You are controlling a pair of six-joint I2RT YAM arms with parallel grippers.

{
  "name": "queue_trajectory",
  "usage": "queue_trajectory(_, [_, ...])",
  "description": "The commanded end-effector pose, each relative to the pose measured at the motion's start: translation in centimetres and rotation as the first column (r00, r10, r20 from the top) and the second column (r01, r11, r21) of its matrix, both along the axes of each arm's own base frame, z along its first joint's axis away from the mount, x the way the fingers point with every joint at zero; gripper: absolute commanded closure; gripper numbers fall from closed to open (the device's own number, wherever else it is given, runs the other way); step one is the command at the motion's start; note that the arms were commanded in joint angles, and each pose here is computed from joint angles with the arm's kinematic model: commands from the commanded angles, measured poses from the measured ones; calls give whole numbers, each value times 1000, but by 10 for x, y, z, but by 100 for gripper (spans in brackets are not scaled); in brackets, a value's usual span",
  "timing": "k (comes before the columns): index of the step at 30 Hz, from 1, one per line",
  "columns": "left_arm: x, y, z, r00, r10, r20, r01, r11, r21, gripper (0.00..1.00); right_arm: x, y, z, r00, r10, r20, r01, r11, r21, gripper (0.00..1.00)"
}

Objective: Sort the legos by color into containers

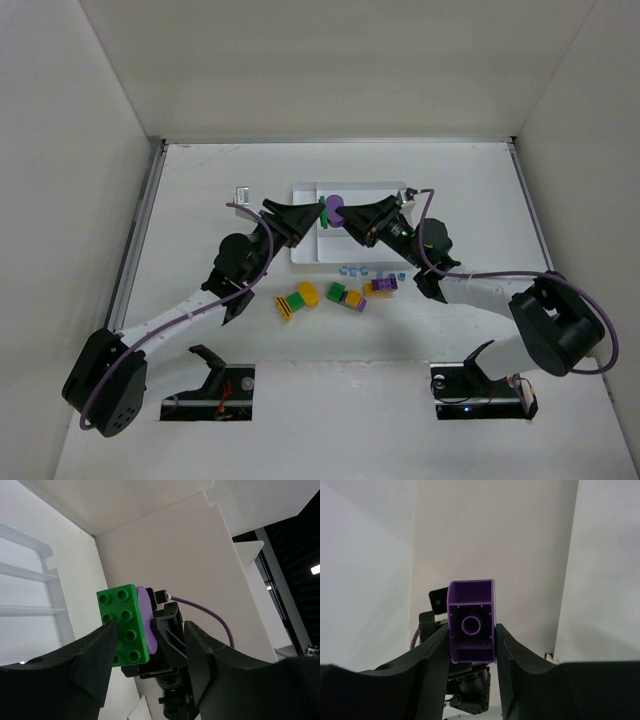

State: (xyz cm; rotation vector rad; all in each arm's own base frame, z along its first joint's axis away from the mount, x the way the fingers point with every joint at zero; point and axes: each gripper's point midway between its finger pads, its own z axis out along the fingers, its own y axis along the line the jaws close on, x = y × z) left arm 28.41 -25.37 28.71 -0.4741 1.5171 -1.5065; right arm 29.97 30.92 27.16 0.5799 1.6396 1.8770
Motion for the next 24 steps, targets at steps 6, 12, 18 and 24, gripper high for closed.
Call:
queue_trajectory(6, [1, 7, 15, 999, 9, 43, -7, 999, -53, 49, -7, -8, 44, 993, 0, 114, -16, 990, 140, 74])
queue_trajectory(12, [5, -1, 10, 1000, -7, 29, 8, 999, -44, 49, -5, -3, 40, 993, 11, 115, -26, 991, 130, 74])
queue_trajectory(18, [6, -3, 12, 999, -11, 37, 13, 999, -49, 52, -4, 1, 35, 994, 22, 109, -37, 990, 136, 74])
queue_trajectory(24, [6, -2, 11, 999, -4, 36, 5, 999, -49, 62, -2, 3, 32, 995, 25, 100, -39, 990, 133, 75])
